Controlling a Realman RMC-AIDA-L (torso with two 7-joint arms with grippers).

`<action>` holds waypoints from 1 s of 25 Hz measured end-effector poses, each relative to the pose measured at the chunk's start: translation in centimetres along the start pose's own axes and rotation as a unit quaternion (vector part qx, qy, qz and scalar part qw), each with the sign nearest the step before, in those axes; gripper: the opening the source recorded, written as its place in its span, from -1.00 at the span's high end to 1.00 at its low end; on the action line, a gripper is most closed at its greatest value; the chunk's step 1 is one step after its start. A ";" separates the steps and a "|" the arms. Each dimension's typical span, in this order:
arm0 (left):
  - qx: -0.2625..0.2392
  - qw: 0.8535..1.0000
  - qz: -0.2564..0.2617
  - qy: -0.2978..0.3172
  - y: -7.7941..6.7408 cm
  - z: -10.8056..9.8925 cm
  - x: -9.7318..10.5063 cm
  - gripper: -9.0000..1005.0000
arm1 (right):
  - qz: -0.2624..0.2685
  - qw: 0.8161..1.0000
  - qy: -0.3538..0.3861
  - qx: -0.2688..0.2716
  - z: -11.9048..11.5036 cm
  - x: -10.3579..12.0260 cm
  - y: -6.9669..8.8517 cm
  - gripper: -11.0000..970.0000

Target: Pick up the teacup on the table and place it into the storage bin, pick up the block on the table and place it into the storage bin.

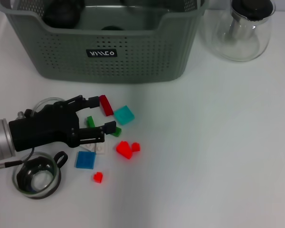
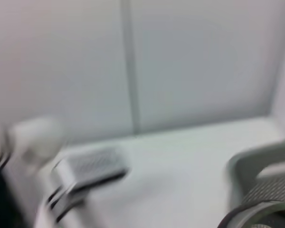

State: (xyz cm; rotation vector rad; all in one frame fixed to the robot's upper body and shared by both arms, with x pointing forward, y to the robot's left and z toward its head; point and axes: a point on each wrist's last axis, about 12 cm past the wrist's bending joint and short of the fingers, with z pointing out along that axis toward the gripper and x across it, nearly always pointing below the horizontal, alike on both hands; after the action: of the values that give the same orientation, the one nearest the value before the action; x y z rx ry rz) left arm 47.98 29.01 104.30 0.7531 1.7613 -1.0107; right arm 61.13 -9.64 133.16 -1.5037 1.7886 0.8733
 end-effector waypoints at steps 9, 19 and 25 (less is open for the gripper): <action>0.004 1.000 0.001 -0.002 0.0 0.2 -0.1 -0.71 | 0.040 0.987 -0.002 0.154 4.4 -0.6 -6.5 0.87; 0.005 1.000 0.002 -0.002 0.0 0.3 -0.2 -0.70 | -0.015 0.964 0.100 0.245 12.0 3.3 -8.1 0.87; 0.005 1.000 0.002 -0.002 0.0 0.3 -0.2 -0.70 | -0.022 0.955 0.128 0.266 13.0 5.7 -8.5 0.87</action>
State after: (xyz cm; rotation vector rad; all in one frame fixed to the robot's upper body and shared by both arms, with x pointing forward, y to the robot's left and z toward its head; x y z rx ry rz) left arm 48.21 28.73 104.42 0.7605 1.7523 -1.0183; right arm 69.41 -3.32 120.27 -1.3272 1.9586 0.1420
